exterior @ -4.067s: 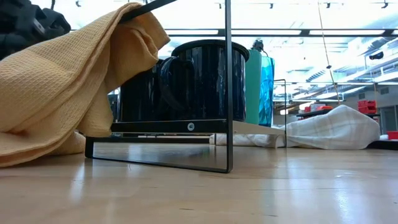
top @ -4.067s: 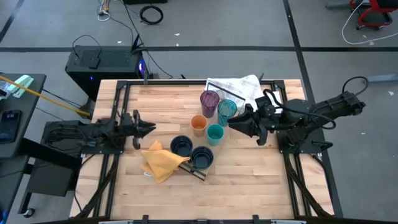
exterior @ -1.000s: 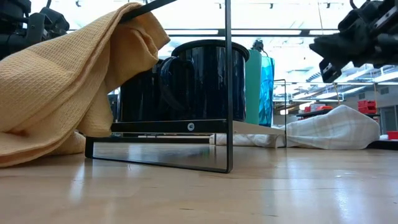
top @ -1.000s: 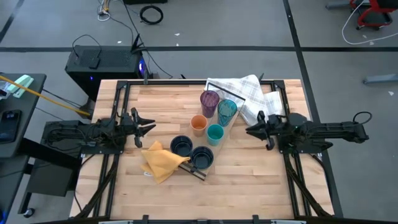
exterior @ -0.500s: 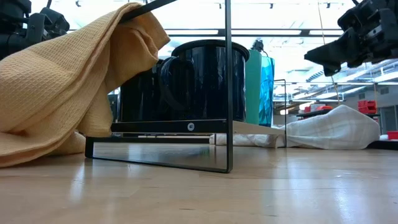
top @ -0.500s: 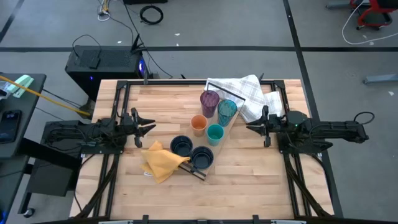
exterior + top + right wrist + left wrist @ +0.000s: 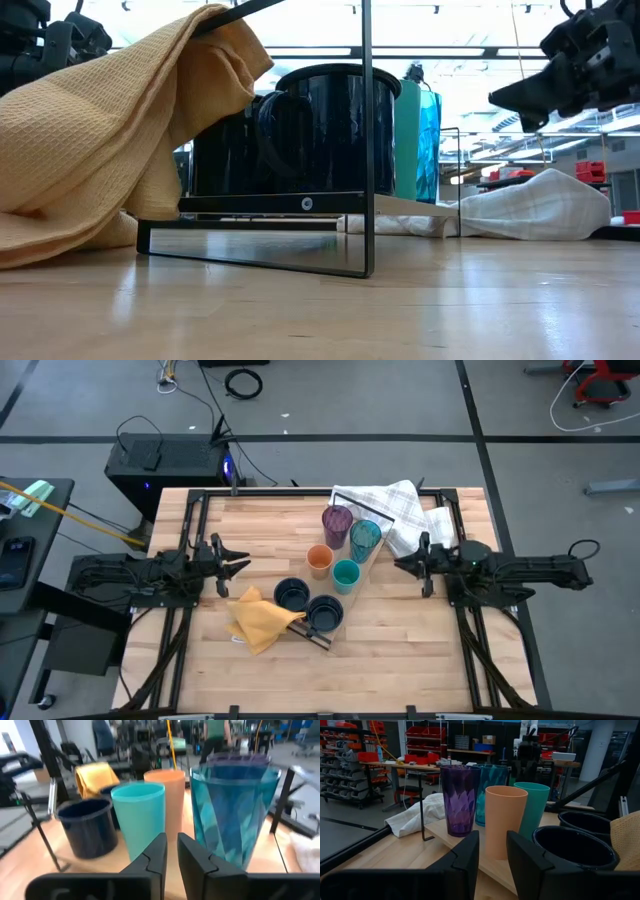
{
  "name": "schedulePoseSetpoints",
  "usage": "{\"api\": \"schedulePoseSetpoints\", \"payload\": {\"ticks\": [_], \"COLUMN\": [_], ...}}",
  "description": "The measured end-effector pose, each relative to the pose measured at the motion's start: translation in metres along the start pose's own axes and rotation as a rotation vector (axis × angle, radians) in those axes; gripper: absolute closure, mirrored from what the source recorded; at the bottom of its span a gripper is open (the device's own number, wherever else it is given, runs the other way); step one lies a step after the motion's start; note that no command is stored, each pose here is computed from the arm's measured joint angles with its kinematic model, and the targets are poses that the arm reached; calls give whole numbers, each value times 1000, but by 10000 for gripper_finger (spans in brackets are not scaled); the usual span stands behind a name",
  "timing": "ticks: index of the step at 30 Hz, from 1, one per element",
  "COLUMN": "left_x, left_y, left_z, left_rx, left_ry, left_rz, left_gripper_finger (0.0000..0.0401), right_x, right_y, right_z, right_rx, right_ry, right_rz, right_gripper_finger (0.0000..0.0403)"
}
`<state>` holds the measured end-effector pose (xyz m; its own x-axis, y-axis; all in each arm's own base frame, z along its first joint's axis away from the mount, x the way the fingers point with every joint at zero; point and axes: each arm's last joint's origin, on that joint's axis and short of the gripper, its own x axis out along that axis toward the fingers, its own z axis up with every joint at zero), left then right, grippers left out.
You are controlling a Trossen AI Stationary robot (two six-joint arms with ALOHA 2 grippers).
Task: Stack small to large cups/mugs on shelf
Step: Return to Home Position
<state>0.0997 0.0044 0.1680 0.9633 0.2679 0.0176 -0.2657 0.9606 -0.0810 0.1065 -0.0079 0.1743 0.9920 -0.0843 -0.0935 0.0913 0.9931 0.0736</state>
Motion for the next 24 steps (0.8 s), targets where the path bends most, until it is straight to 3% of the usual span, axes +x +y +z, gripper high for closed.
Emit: {"api": "schedulePoseSetpoints", "payload": {"ticks": [3,24], "left_x": [0,0], "left_y": [0,-1], "left_z": [0,0], "left_rx": [0,-44], "left_ry": [0,4], "left_rz": [0,-18], "left_gripper_finger": [294,299], "right_x": [1,2], "right_y": [0,0], "right_z": [-2,-5], "right_rx": [1,35], "right_ry": [-52,-48], "right_rz": [4,4], "right_gripper_finger": [355,355]}}
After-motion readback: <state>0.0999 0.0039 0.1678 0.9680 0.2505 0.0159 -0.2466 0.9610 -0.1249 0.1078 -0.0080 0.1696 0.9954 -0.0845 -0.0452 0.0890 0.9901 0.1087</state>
